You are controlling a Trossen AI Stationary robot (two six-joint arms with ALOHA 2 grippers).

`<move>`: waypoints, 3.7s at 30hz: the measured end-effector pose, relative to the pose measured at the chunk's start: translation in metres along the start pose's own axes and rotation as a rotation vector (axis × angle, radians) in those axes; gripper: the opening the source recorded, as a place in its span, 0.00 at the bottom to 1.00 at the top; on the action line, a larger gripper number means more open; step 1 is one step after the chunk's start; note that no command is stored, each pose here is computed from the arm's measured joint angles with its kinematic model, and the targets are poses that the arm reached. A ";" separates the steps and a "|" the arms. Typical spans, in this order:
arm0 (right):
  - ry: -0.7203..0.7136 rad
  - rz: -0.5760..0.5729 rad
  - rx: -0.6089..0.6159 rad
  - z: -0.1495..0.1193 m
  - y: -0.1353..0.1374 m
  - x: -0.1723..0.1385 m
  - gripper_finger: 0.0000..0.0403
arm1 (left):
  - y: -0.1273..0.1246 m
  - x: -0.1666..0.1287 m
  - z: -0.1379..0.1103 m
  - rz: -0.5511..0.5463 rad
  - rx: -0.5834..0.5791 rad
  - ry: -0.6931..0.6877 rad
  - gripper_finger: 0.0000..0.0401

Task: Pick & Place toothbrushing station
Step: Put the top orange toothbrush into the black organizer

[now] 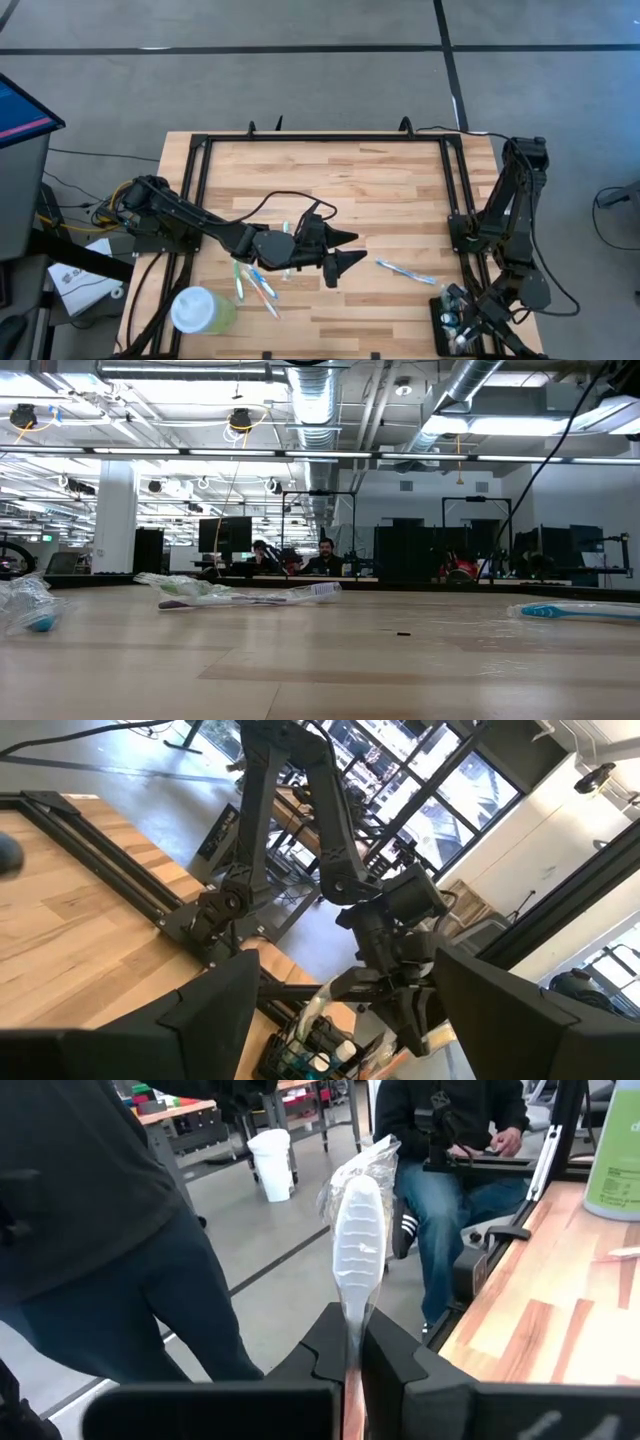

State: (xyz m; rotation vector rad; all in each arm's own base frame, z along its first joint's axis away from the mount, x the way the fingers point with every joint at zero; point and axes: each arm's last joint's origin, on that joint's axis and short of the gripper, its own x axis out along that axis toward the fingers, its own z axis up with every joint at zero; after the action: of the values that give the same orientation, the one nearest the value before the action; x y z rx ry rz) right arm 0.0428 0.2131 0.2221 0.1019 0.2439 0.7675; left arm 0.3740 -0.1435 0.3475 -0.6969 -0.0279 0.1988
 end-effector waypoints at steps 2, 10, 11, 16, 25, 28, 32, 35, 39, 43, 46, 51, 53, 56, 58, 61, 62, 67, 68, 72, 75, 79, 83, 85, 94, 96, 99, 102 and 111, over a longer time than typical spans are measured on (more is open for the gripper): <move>0.012 -0.003 0.006 -0.001 0.001 -0.001 0.01 | 0.000 0.000 0.000 0.000 0.000 0.000 0.74; 0.026 -0.006 -0.007 -0.003 0.001 -0.001 0.01 | 0.000 0.000 0.000 0.001 0.001 0.001 0.74; 0.029 -0.006 -0.008 -0.004 0.001 -0.001 0.01 | 0.000 0.000 0.000 0.001 0.001 0.001 0.74; 0.051 0.007 0.004 -0.005 0.001 -0.001 0.01 | 0.000 0.000 0.000 0.002 0.002 0.003 0.72; 0.062 0.028 0.016 -0.006 0.001 -0.001 0.02 | 0.000 0.000 0.000 0.002 0.009 0.003 0.61; 0.061 0.028 0.016 -0.006 0.001 -0.001 0.02 | 0.000 0.000 0.000 0.002 0.009 0.003 0.58; 0.052 0.029 0.011 -0.005 0.001 -0.001 0.02 | 0.000 0.000 0.000 0.002 0.010 0.003 0.55; 0.049 0.042 0.012 -0.005 0.002 -0.001 0.02 | 0.000 0.000 0.000 0.002 0.010 0.003 0.54; 0.057 0.078 0.010 -0.005 0.003 -0.001 0.02 | 0.000 0.000 0.000 0.002 0.010 0.003 0.53; 0.061 0.090 0.010 -0.005 0.003 -0.001 0.02 | 0.000 0.000 0.000 0.003 0.011 0.004 0.53; 0.061 0.091 0.010 -0.005 0.003 -0.001 0.02 | 0.000 0.000 -0.001 0.003 0.012 0.005 0.53; 0.060 0.087 0.015 -0.004 0.001 0.001 0.02 | 0.000 0.000 -0.001 0.003 0.012 0.005 0.53; 0.059 0.091 0.017 -0.003 -0.001 0.002 0.02 | 0.000 0.000 -0.001 0.003 0.012 0.005 0.53; 0.047 0.115 0.002 -0.001 -0.002 0.004 0.02 | 0.000 0.000 -0.001 0.004 0.012 0.005 0.53; 0.030 0.130 -0.005 0.002 -0.002 0.005 0.02 | 0.000 0.000 -0.001 0.004 0.012 0.005 0.53; 0.011 0.150 -0.025 0.008 -0.001 0.006 0.02 | 0.000 0.000 -0.001 0.004 0.012 0.005 0.53; 0.009 0.154 -0.027 0.009 -0.001 0.006 0.02 | 0.001 0.000 -0.001 0.004 0.013 0.006 0.53; 0.018 0.172 -0.023 0.009 -0.002 0.008 0.02 | 0.001 0.000 -0.001 0.006 0.018 0.008 0.53; 0.021 0.177 -0.022 0.009 -0.003 0.008 0.02 | 0.001 0.000 -0.001 0.007 0.019 0.009 0.53; 0.048 0.200 -0.004 0.009 -0.007 0.011 0.02 | 0.001 0.000 -0.001 0.008 0.020 0.010 0.53; 0.086 0.203 0.013 0.006 -0.009 0.012 0.02 | 0.001 0.000 -0.001 0.009 0.021 0.011 0.53; 0.099 0.199 0.008 0.005 -0.009 0.012 0.02 | 0.001 0.000 -0.001 0.009 0.021 0.012 0.53; 0.101 0.196 0.009 0.005 -0.010 0.012 0.02 | 0.001 0.000 -0.001 0.008 0.021 0.012 0.53; 0.108 0.192 0.016 0.004 -0.010 0.012 0.02 | 0.001 0.000 -0.001 0.009 0.021 0.013 0.53; 0.082 0.194 0.013 0.007 -0.009 0.012 0.02 | 0.001 0.000 -0.001 0.009 0.021 0.013 0.53; 0.072 0.197 0.002 0.009 -0.008 0.012 0.02 | 0.001 0.000 -0.001 0.009 0.021 0.012 0.53; 0.062 0.199 0.003 0.011 -0.008 0.012 0.02 | 0.001 0.000 -0.001 0.009 0.021 0.012 0.53; 0.048 0.202 0.010 0.013 -0.008 0.011 0.02 | 0.001 0.000 -0.001 0.009 0.021 0.012 0.53; 0.012 0.210 0.017 0.022 -0.006 0.012 0.02 | 0.001 0.000 -0.001 0.009 0.021 0.012 0.53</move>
State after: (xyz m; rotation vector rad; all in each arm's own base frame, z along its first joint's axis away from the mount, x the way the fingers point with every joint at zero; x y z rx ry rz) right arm 0.0611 0.2175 0.2405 0.1404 0.2533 0.9751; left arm 0.3738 -0.1438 0.3458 -0.6769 -0.0108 0.2029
